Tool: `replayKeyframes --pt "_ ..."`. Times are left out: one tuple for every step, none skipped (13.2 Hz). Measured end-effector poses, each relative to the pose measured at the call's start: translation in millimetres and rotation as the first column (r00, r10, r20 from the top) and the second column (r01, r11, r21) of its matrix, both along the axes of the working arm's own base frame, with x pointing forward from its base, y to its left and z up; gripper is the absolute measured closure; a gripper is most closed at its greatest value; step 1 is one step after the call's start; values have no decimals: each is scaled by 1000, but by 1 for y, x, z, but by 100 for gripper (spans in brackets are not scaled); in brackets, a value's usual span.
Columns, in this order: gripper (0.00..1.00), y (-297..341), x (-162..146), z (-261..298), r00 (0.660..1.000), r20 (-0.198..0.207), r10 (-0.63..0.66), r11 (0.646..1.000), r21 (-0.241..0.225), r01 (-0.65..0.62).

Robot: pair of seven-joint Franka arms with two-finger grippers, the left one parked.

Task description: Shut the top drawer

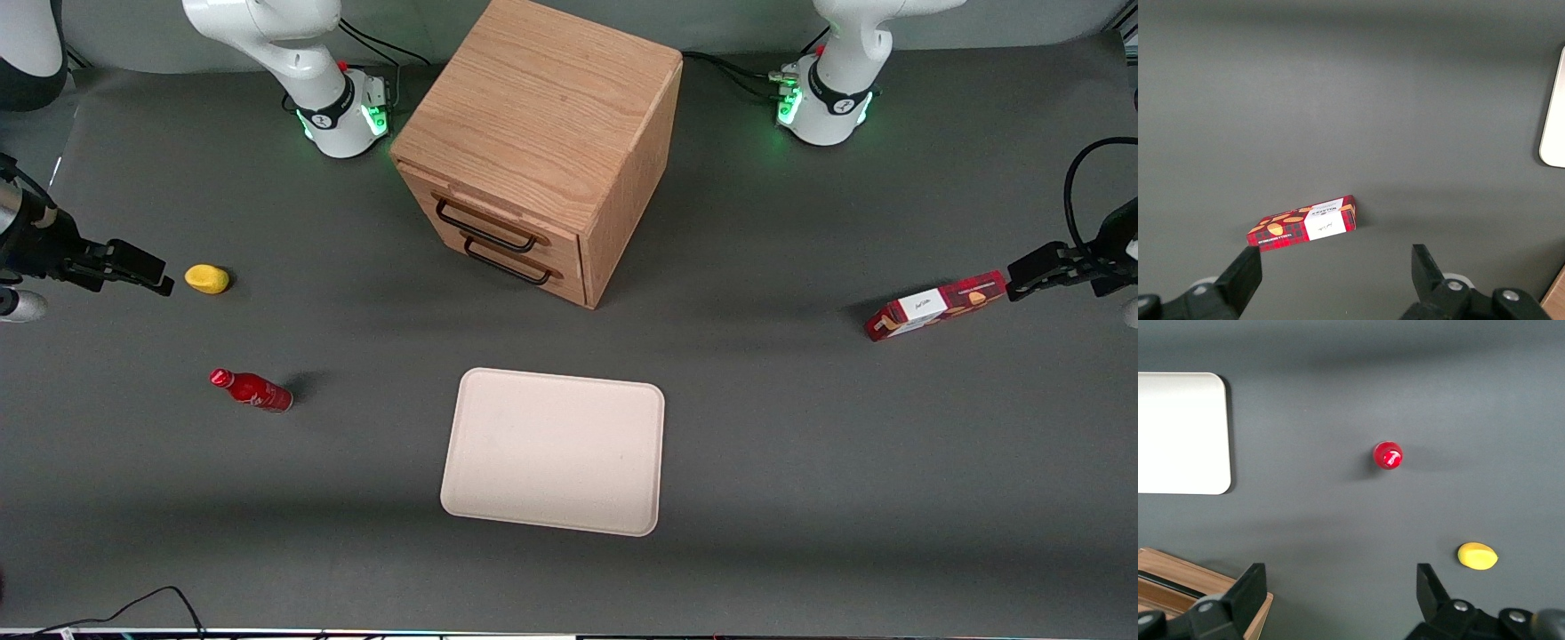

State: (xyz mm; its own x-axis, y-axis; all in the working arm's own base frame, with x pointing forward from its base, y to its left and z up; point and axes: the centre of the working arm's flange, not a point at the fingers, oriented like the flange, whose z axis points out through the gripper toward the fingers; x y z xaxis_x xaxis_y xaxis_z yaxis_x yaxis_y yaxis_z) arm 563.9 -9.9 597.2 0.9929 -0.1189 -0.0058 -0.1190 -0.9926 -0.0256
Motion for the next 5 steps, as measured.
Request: replayKeyframes --pt "0 1 -4 0 1000 6 2 1000 1 -2" --pt "0 3 -8 1 1000 11 5 1000 1 -5" --pt "0 4 -12 3 1000 12 8 1000 1 -8" --pt "0 5 -14 4 1000 14 9 1000 2 -9" --pt "0 5 -16 4 1000 14 9 1000 2 -9"
